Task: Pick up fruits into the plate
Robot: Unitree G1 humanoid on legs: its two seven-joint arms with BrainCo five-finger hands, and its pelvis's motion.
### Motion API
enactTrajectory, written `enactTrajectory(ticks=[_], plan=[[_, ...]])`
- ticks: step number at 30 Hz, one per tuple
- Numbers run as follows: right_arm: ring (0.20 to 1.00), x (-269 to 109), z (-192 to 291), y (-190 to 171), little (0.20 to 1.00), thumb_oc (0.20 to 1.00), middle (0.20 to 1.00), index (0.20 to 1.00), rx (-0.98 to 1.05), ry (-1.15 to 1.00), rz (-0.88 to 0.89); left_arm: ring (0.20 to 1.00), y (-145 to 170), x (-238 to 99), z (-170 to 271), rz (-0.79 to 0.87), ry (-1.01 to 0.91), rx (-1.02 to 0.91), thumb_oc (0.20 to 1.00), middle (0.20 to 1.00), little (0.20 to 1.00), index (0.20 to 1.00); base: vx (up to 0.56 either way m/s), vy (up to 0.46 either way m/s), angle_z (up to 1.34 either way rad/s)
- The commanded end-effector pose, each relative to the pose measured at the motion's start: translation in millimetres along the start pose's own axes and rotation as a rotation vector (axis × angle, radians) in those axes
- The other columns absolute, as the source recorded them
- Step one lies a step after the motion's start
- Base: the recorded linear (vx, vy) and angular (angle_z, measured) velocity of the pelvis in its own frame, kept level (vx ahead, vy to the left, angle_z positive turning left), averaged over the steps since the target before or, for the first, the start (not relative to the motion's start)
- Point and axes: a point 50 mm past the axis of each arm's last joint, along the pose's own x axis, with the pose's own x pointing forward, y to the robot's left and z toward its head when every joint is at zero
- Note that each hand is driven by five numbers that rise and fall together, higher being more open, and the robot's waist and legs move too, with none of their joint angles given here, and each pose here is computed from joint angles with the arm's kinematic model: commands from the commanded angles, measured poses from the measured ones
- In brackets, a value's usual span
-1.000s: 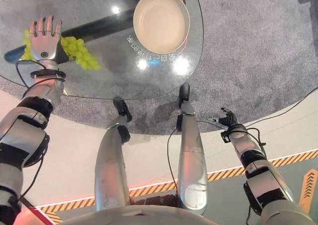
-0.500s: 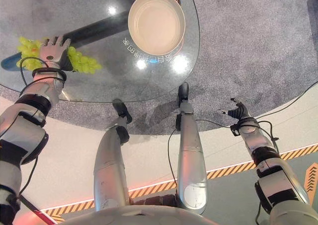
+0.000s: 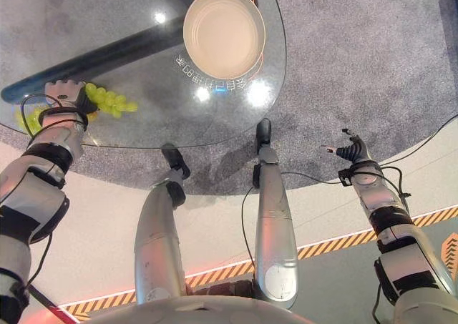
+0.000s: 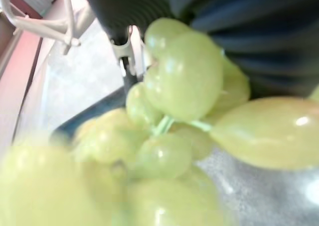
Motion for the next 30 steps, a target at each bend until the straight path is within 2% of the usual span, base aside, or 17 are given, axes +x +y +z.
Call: enactTrajectory(ticks=[1,5,8,13,15,16,24,30], plan=[[1.0,-3,-5,-17,1.0,1.0,1.0,1.0,0.011,-0.005,-0.06,0.2,-50,-18,-23,-0.107,0.067,0.066,0.2,0.2,0.2,0.2,-0.07,-0.029,-0.08],[1.0,-6,-8,-7,1.0,1.0,1.0,1.0,0.031,-0.011,-0.027,0.2,-48,-20,-23,0.009,0.084,-0.028,0.2,0.2,0.2,0.2,-0.01,-0.017,-0.01],[1.0,-9,-2,7,1.0,1.0,1.0,1.0,0.089,-0.058,0.025,0.2,-29,-16,-24,0.188,0.107,-0.263,0.2,0.2,0.2,0.2,-0.03,-0.042,0.01],[1.0,-21,-2,31,1.0,1.0,1.0,1.0,0.113,-0.088,0.097,0.2,-9,-16,-23,0.357,0.085,-0.504,0.2,0.2,0.2,0.2,0.0,-0.023,0.04],[1.0,-24,-4,34,1.0,1.0,1.0,1.0,0.116,-0.091,0.105,0.2,-7,-17,-23,0.377,0.079,-0.538,0.2,0.2,0.2,0.2,-0.02,-0.025,0.06],[1.0,-32,-6,45,1.0,1.0,1.0,1.0,0.141,-0.107,0.153,0.2,2,-21,-19,0.458,0.038,-0.672,0.2,0.2,0.2,0.2,-0.02,-0.035,0.03],[1.0,-49,-13,66,1.0,1.0,1.0,1.0,0.208,-0.116,0.311,0.2,1,-42,1,0.521,-0.093,-0.821,0.2,0.2,0.2,0.2,0.02,-0.034,0.14],[1.0,-63,-23,78,1.0,1.0,1.0,1.0,0.251,-0.075,0.424,0.2,-14,-66,3,0.423,-0.186,-0.906,0.2,0.2,0.2,0.2,0.1,-0.026,0.1]])
